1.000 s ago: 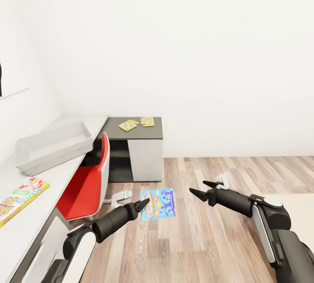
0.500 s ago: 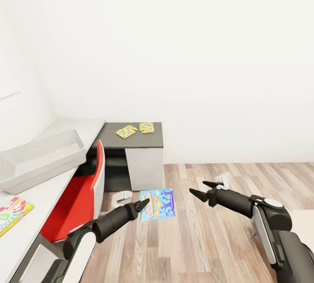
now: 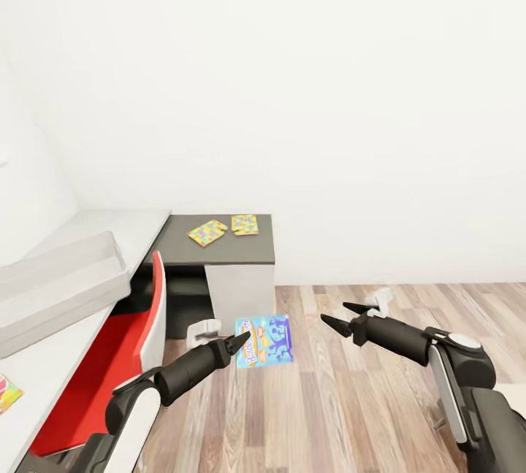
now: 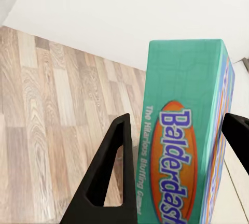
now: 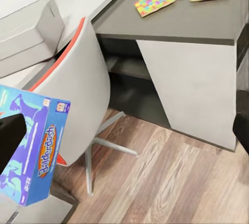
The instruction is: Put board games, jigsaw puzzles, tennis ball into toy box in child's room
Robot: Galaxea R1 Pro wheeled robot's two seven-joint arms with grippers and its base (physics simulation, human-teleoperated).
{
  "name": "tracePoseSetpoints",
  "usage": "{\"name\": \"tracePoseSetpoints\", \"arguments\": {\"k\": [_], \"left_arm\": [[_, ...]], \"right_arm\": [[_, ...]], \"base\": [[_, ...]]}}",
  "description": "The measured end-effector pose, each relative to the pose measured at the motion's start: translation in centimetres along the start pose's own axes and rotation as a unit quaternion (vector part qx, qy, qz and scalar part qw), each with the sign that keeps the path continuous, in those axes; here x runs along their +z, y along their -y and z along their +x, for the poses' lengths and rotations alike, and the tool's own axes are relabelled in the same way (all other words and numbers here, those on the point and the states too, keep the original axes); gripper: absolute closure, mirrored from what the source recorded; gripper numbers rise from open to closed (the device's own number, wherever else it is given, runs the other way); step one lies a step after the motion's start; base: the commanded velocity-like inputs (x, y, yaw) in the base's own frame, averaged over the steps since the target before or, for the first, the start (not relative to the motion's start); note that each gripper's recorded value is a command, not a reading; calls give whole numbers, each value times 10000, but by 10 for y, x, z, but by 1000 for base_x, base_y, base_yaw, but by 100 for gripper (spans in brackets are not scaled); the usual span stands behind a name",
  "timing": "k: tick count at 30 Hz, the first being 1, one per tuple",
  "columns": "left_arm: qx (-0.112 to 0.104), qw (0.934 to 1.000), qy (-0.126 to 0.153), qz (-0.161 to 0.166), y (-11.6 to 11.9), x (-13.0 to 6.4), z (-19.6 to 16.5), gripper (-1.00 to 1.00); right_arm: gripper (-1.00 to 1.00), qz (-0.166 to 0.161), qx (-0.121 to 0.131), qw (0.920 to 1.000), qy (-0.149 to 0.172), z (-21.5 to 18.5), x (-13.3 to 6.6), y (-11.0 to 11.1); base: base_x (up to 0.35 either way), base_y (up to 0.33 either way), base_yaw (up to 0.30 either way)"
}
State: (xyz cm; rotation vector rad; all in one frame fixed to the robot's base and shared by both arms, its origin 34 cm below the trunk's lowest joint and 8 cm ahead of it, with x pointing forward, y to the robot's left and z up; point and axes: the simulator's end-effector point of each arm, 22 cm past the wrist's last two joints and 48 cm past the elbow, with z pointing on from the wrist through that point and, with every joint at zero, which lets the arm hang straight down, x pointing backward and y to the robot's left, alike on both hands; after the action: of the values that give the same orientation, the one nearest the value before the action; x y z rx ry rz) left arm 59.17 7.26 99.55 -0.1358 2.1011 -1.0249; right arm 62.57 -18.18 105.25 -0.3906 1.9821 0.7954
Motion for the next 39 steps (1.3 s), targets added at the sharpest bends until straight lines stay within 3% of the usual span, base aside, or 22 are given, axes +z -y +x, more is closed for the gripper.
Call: {"name": "tracePoseSetpoints", "arguments": {"k": [6, 14, 27, 30, 39], "left_arm": [[2, 10000, 8, 4, 0, 0, 0, 100], [-8, 10000, 40, 36, 2, 1, -1, 100], [-30, 9999, 82, 146, 8, -1, -5, 100], [-13, 9998, 110, 154, 9, -1, -12, 100], [-76, 9991, 335, 244, 11, -6, -82, 100]], "right_arm": [[-100, 138, 55, 9999, 74, -3, -8, 12], [-100, 523, 85, 9985, 166, -9, -34, 46], [-100, 514, 97, 9985, 180, -9, -43, 50], [-100, 538, 125, 9983, 185, -10, -45, 52], [-100, 736, 432, 9962, 151, -12, -60, 68]], "base": [[323, 0, 0], [116, 0, 0], [14, 0, 0], [2, 0, 0], [0, 0, 0]]}}
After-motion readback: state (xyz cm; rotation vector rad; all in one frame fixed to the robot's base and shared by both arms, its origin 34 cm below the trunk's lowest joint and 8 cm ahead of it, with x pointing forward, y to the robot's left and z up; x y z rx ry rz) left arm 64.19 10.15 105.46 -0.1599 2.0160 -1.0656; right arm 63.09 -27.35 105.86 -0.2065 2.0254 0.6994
